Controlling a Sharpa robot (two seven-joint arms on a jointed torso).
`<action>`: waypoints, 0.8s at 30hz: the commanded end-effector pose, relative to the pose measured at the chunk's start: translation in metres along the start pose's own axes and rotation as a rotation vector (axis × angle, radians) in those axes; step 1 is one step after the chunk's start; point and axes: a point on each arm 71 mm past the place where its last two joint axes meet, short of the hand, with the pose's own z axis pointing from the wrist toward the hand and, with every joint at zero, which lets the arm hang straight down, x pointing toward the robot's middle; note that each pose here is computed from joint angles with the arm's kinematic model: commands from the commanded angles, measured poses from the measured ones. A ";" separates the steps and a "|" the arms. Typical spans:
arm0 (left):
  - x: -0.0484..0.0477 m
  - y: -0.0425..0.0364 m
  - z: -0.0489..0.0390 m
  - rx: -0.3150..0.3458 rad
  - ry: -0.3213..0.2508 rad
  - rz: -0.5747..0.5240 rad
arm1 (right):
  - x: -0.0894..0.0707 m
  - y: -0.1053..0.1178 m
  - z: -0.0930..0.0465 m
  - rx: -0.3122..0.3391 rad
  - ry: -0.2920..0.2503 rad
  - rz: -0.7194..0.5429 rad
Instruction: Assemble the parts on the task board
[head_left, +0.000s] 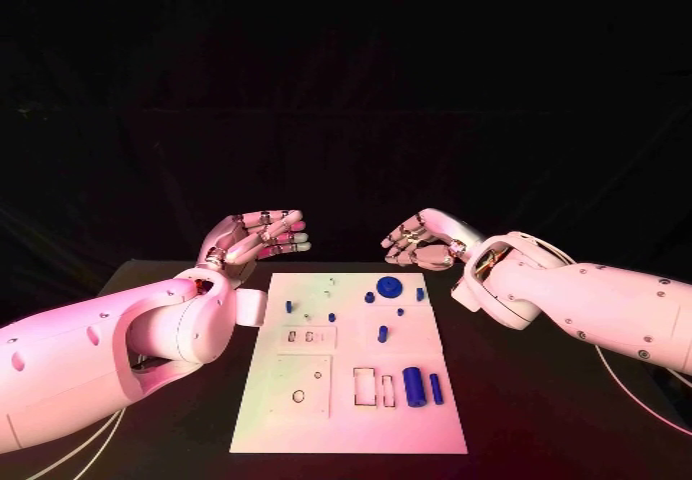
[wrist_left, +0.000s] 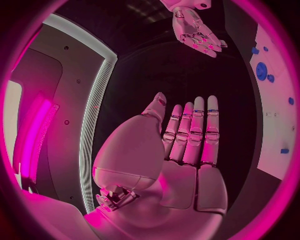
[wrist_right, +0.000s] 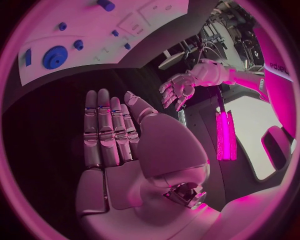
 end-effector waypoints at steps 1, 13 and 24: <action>0.0074 -0.0070 -0.0035 0.016 0.061 -0.004 | 0.005 0.001 0.005 0.024 0.094 -0.258; 0.0146 -0.0274 -0.0127 0.050 0.099 -0.020 | 0.013 0.011 0.022 0.038 0.124 -0.478; 0.0187 -0.0398 -0.0157 0.070 0.122 -0.024 | 0.019 0.014 0.031 0.038 0.159 -0.548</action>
